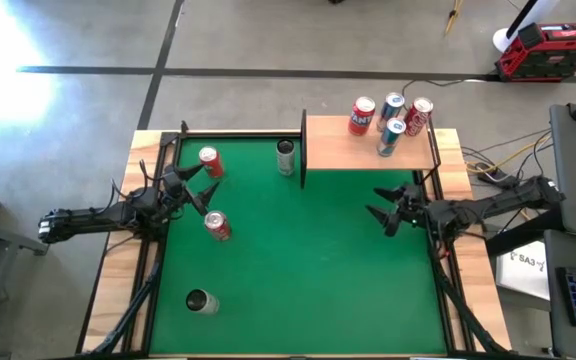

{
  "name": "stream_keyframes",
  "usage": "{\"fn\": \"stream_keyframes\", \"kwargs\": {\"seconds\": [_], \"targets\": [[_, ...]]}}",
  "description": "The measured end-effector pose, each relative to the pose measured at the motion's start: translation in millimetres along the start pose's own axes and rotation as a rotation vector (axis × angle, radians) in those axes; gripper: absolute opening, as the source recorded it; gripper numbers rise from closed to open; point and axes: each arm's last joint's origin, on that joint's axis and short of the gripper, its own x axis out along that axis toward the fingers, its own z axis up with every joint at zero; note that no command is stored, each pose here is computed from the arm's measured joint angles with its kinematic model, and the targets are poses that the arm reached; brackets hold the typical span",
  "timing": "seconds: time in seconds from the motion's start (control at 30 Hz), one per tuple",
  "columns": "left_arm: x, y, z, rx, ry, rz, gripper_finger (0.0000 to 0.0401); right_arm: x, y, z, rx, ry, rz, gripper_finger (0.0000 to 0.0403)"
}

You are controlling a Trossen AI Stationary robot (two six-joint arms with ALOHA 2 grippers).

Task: Place canned beverage on shelf
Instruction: Put the red soda can on the shelf aligned with the other red soda can

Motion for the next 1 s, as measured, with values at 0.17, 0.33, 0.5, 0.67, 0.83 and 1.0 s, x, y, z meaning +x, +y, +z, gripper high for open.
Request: {"fn": "stream_keyframes", "kwargs": {"seconds": [0.17,0.33,0.5,0.67,0.83,1.0], "targets": [[0,0,0,0.000,0.000,0.000,0.0386,-3,-7,1,-0.006,0.008,-0.014,0.0359],[0,0,0,0.000,0.000,0.000,0.0386,-4,-12,6,-0.033,-0.016,0.021,0.0359],[0,0,0,0.000,0.000,0.000,0.0386,-6,-13,12,-0.184,-0.040,0.117,0.0359],[0,0,0,0.000,0.000,0.000,0.0386,-7,-13,14,-0.286,-0.037,0.264,0.0359],[0,0,0,0.000,0.000,0.000,0.0386,-7,-14,12,-0.314,0.006,0.370,0.0359],[0,0,0,0.000,0.000,0.000,0.0386,-8,-13,13,-0.264,0.042,0.508,0.0359]]}}
